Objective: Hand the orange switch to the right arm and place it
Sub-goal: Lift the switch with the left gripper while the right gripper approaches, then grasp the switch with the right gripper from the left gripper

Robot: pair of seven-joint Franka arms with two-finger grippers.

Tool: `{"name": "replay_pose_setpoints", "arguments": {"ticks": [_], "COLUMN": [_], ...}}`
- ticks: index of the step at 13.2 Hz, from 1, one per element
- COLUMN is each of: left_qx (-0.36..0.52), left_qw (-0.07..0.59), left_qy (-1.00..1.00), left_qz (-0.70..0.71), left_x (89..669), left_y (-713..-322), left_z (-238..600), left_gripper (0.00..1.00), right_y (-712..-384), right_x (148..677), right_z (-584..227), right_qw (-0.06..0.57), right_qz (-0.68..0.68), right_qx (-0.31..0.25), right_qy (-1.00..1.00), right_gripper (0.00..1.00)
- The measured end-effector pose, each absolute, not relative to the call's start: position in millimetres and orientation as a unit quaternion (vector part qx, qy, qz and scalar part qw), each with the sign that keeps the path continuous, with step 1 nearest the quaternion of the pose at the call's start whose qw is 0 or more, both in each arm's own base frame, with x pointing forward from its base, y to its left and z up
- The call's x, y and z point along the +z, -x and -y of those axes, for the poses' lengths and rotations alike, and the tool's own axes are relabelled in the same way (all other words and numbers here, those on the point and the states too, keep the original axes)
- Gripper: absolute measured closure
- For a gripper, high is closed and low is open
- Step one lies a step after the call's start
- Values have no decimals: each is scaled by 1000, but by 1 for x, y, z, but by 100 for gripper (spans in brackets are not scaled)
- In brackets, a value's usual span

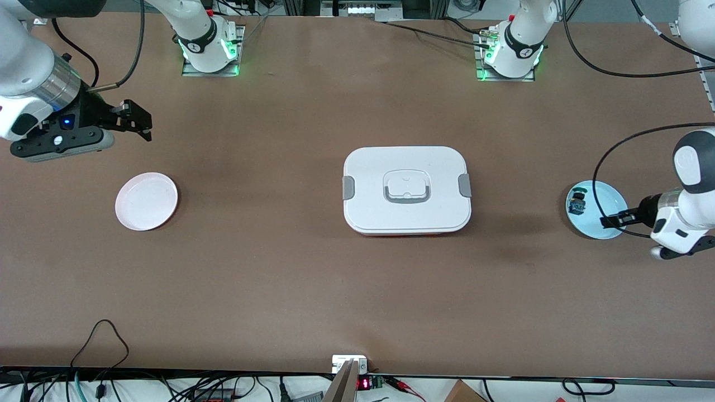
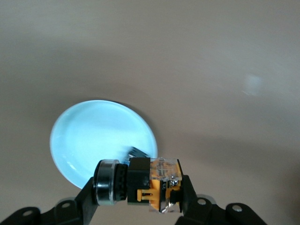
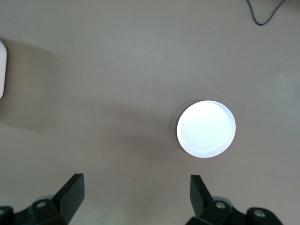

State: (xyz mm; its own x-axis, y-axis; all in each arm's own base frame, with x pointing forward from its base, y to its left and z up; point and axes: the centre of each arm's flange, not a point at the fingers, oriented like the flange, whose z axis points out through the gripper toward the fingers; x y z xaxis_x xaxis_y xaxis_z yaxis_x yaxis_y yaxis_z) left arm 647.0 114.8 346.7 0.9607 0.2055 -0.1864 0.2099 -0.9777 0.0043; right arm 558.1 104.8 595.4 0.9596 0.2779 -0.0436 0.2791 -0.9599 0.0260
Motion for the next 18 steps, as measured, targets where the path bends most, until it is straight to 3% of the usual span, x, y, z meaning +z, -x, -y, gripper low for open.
{"name": "replay_pose_setpoints", "arguments": {"ticks": [2, 4, 9, 13, 18], "left_qx": [-106, -126, -31, 110, 330], "left_qw": [70, 190, 417, 483, 541], "left_qy": [-991, -973, -869, -773, -647], "left_qz": [-41, 45, 265, 396, 423], "left_x": [364, 376, 388, 414, 391], "left_y": [-644, -633, -629, -637, -620], "left_z": [-73, -40, 26, 127, 206], "left_gripper": [27, 27, 27, 27, 27], "right_y": [-550, -544, -565, -603, -606], "right_x": [594, 594, 550, 488, 437], "right_z": [-135, -158, -194, -235, -340], "right_qw": [-25, -93, -343, -516, -631], "right_qz": [-163, -171, -154, -78, 33], "right_qx": [-31, -40, -93, -115, -112], "right_qy": [-986, -980, -922, -846, -767], "right_gripper": [0, 0, 0, 0, 0]}}
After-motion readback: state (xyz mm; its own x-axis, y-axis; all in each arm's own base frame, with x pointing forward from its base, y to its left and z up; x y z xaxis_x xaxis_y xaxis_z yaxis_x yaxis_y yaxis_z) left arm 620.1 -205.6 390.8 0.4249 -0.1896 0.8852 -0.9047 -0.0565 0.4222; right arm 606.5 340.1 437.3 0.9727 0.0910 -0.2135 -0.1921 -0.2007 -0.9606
